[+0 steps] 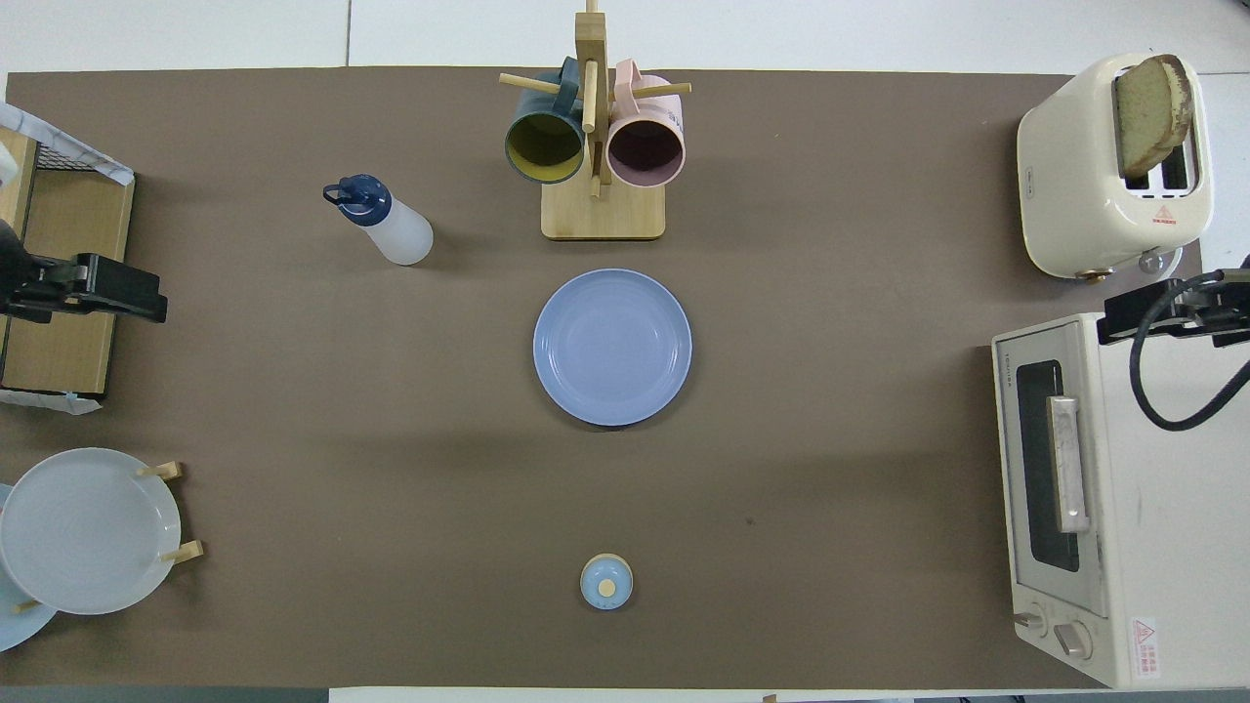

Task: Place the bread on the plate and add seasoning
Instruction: 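Move the left gripper out toward the white seasoning bottle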

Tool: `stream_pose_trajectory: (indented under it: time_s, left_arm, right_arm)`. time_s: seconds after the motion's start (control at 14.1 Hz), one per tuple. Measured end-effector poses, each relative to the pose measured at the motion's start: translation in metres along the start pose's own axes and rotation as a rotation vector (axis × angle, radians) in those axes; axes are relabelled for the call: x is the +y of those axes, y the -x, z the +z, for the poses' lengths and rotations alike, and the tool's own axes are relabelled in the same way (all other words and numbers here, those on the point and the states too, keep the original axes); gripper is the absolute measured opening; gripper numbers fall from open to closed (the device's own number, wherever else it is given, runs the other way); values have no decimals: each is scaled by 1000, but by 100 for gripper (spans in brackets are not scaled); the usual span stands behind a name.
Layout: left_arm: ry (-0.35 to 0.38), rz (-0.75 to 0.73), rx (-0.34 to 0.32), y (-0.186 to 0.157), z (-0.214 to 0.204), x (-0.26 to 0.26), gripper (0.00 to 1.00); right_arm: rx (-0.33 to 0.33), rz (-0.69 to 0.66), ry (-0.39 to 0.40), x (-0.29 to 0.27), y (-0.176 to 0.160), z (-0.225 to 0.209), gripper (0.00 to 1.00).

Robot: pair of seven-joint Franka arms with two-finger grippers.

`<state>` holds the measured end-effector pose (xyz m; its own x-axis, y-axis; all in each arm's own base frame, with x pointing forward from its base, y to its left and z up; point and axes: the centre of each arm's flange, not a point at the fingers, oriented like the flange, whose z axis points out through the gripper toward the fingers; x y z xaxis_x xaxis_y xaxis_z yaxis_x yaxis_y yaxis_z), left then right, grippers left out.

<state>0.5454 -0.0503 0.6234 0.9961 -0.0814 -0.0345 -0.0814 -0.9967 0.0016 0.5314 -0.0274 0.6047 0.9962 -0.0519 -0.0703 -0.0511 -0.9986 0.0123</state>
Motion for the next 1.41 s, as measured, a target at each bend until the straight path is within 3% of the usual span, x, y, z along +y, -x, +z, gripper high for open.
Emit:
stream_pose_trajectory:
  time_s: [0.71,1.13,1.41]
  left_arm:
    - [0,0,0,0,0,0,100]
    - [0,12,-3,0,1,6,100]
    - [-2,16,-14,4,15,9,100]
  right_arm:
    - [6,4,1,2,-1,-1,100]
    - [296,-17,24,3,-41,-9,100]
    - [388,-61,47,20,-81,24,100]
